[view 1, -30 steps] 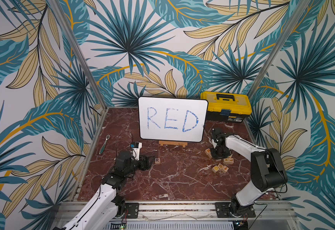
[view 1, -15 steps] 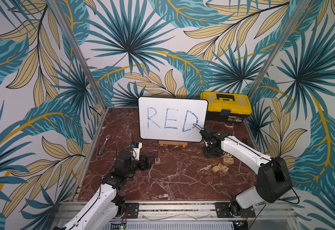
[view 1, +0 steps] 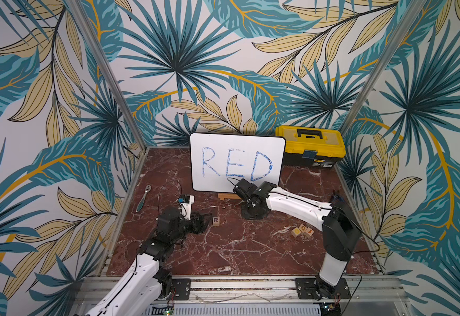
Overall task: Assemble the uppercase word "red" with letter blocks
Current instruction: Place the letter block at the center of the board.
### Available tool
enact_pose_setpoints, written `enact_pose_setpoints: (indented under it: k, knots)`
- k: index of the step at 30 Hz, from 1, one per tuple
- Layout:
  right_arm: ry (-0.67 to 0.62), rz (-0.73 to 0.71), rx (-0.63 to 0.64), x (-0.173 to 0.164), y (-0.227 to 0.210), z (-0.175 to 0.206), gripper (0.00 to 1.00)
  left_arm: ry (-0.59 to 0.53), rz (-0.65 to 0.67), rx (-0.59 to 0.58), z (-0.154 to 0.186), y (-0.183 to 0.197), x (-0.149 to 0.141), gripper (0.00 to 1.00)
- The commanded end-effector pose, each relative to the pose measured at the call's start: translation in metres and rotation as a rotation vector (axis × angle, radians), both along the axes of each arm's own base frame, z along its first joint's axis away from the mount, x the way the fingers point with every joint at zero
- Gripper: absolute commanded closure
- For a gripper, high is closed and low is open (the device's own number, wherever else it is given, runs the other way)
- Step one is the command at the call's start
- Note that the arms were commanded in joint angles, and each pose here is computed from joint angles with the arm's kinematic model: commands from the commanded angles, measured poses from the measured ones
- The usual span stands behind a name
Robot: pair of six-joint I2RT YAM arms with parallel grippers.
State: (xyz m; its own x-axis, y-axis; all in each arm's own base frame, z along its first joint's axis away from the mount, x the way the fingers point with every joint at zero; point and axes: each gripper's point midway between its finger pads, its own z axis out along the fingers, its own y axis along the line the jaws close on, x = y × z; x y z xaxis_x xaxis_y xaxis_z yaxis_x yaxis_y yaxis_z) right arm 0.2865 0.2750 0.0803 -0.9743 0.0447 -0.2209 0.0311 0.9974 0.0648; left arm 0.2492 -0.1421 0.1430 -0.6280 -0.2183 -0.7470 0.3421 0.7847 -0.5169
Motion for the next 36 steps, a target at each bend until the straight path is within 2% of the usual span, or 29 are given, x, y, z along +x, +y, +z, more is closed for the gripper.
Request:
enact_pose_setpoints:
  k: [1, 5, 11, 13, 20, 27, 36]
  knots:
    - [0.032, -0.176, 0.082, -0.003, 0.031, -0.004, 0.84, -0.016, 0.011, 0.009, -0.002, 0.003, 0.000, 0.26]
    - [0.052, -0.222, 0.170, -0.001, 0.061, -0.005, 0.83, -0.020, 0.016, 0.008, -0.002, 0.003, -0.001, 0.26]
    - [0.085, -0.212, 0.072, -0.014, 0.045, -0.017, 0.83, -0.020, 0.025, 0.011, -0.003, 0.005, 0.000, 0.26]
    - [0.101, -0.216, 0.076, -0.018, 0.044, -0.020, 0.83, -0.019, 0.024, 0.012, -0.003, 0.005, 0.000, 0.26]
    - [0.158, -0.401, 0.123, -0.029, 0.043, -0.027, 0.84, -0.018, 0.021, 0.009, -0.003, 0.004, 0.000, 0.26]
    - [0.141, -0.601, 0.166, -0.025, 0.042, -0.016, 0.84, -0.016, 0.021, 0.011, -0.003, 0.004, 0.000, 0.26]
    - [0.175, -0.737, 0.150, -0.019, 0.051, -0.022, 0.84, -0.017, 0.024, 0.010, -0.003, 0.005, 0.000, 0.26]
